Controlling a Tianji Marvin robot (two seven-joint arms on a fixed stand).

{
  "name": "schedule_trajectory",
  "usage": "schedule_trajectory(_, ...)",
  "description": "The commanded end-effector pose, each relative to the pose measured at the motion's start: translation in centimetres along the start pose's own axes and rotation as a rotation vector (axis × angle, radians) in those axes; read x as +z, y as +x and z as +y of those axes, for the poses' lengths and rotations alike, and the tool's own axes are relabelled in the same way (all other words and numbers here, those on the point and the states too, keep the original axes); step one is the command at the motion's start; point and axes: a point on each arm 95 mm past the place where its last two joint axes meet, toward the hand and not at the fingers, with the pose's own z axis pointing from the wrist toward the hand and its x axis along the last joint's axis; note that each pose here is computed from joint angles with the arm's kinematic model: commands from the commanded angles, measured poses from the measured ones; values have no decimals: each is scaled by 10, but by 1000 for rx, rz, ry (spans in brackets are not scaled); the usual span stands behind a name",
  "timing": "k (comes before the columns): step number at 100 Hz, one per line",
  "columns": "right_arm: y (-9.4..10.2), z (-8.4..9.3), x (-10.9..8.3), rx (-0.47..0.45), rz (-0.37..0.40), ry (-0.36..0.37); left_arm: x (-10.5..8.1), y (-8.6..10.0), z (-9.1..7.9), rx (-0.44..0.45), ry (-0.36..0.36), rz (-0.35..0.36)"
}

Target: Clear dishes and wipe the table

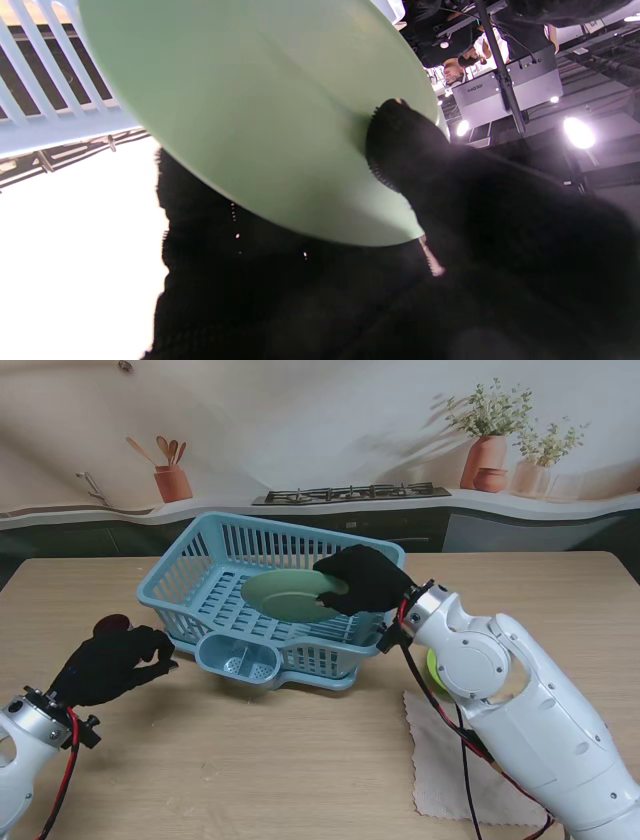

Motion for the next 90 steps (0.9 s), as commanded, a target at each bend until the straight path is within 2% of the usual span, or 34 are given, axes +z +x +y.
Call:
schedule_trajectory(1,5,-1,-1,1,8,16,-2,0,9,-13,-21,-18)
schedule_trajectory(42,6,-3,-7,36,-53,87,-6,-5,25,-6,-36,-64)
schedule_trajectory(90,-9,-27,0,43,-128,176,-10,-7,32,1,-33,-88)
